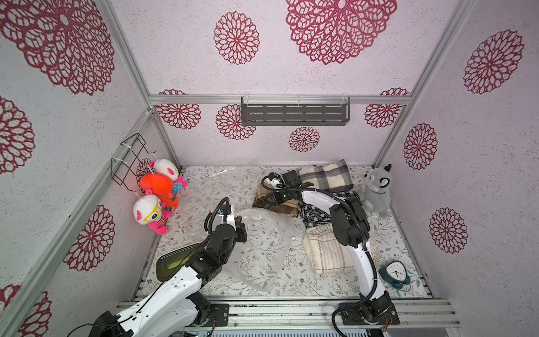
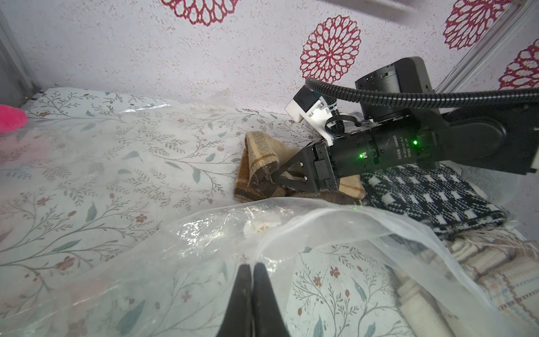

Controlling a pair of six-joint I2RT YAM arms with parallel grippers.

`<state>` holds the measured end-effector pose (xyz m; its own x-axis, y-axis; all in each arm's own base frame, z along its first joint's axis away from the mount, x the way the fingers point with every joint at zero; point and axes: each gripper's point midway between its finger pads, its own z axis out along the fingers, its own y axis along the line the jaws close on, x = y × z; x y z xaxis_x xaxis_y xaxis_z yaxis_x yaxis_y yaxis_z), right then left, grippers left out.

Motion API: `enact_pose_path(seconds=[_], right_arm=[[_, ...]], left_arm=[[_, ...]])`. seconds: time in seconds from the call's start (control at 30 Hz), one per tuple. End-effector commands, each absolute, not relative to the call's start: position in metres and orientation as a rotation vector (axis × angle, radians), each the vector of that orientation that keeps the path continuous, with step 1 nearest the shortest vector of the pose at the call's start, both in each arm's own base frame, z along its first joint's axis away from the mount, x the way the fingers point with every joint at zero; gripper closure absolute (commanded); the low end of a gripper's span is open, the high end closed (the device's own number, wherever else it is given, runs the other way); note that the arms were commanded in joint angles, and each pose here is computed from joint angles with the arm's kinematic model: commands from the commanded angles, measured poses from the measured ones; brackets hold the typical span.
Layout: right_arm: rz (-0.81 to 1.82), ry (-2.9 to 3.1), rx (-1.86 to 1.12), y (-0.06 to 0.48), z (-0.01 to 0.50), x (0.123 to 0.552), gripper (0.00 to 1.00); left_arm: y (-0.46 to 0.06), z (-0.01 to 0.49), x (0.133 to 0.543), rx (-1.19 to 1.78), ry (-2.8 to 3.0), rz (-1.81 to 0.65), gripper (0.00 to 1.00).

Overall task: Take the scarf out of the vacuum bag
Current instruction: Adjust the scarf at the center of the board.

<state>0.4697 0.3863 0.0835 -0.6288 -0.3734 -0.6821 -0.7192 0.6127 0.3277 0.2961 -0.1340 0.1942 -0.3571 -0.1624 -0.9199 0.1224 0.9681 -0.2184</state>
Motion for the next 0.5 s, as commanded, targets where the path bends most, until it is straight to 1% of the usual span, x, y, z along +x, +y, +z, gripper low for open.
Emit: enact_pose_path(seconds=[0.0, 0.1, 0.17, 0.33, 0.47], right_arm=[[0.723, 2.094, -0.813, 0.388, 0.166, 0.48, 0.51], [0.666, 2.091, -0.738, 0.381, 0.186, 0.48, 0.49], [0.632, 2.117, -0.695, 0.373, 0.186, 0.471, 0.49], [0.563, 2.229, -0.453, 0.336, 0.168, 0.436, 0.51], [0.582, 2.255, -0.379, 0.326, 0.15, 0.4, 0.51]], left_arm=[[-0.134, 0.2, 0.295, -0.046, 1.889, -0.318, 1.0], [-0.133, 0.199, 0.295, -0.047, 1.891, -0.315, 1.0], [-0.133, 0.198, 0.295, -0.048, 1.892, -0.315, 1.0], [-0.134, 0.199, 0.294, -0.047, 1.886, -0.326, 1.0], [-0.137, 0.197, 0.294, -0.033, 1.892, -0.335, 1.0]])
